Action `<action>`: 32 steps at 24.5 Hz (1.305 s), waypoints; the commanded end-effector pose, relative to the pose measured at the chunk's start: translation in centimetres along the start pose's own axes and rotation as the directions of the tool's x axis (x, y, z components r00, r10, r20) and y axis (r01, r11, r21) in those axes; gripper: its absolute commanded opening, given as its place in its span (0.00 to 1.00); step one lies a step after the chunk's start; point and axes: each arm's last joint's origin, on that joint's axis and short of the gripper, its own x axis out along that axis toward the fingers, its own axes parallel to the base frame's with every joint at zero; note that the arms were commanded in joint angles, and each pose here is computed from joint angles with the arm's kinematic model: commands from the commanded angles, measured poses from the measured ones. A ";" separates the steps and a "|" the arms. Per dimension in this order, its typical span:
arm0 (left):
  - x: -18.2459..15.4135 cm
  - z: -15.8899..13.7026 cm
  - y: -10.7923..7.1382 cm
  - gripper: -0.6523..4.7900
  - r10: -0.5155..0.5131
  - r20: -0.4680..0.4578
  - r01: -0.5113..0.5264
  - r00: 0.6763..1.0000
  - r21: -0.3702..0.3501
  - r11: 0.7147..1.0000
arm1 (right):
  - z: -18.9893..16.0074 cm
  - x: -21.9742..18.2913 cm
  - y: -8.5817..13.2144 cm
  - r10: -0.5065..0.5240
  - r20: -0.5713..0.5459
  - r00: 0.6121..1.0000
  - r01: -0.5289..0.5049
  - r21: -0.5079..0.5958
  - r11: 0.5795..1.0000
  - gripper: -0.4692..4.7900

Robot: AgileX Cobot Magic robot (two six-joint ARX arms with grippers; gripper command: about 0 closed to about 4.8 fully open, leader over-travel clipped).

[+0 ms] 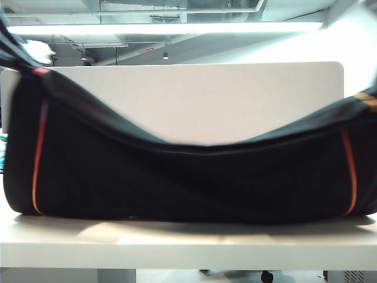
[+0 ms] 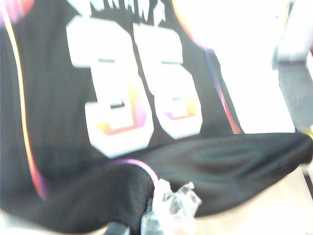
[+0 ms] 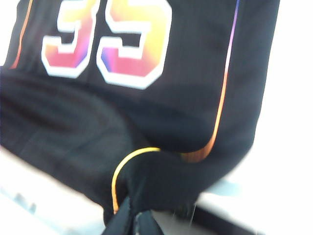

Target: Fold the bottom side of the basketball jersey horizontally towards the center, about one-third of the way, and then fold the bottom of the basketball jersey up towards the top, creating a neat rectangle.

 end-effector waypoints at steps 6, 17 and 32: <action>10.9 8.2 5.4 0.19 0.060 0.162 -0.068 0.985 0.045 0.997 | 13.1 8.4 -2.9 -0.092 0.215 0.972 0.106 -0.055 0.993 0.21; 13.2 9.9 7.7 0.92 0.178 0.066 -0.180 0.982 0.028 0.983 | 13.9 11.3 -5.8 -0.078 0.122 0.989 0.080 -0.008 0.997 0.54; 11.0 2.2 9.2 0.92 0.283 -0.409 -0.316 0.867 -0.013 0.949 | 6.3 12.3 -8.3 0.034 -0.179 0.983 -0.008 0.142 0.990 0.75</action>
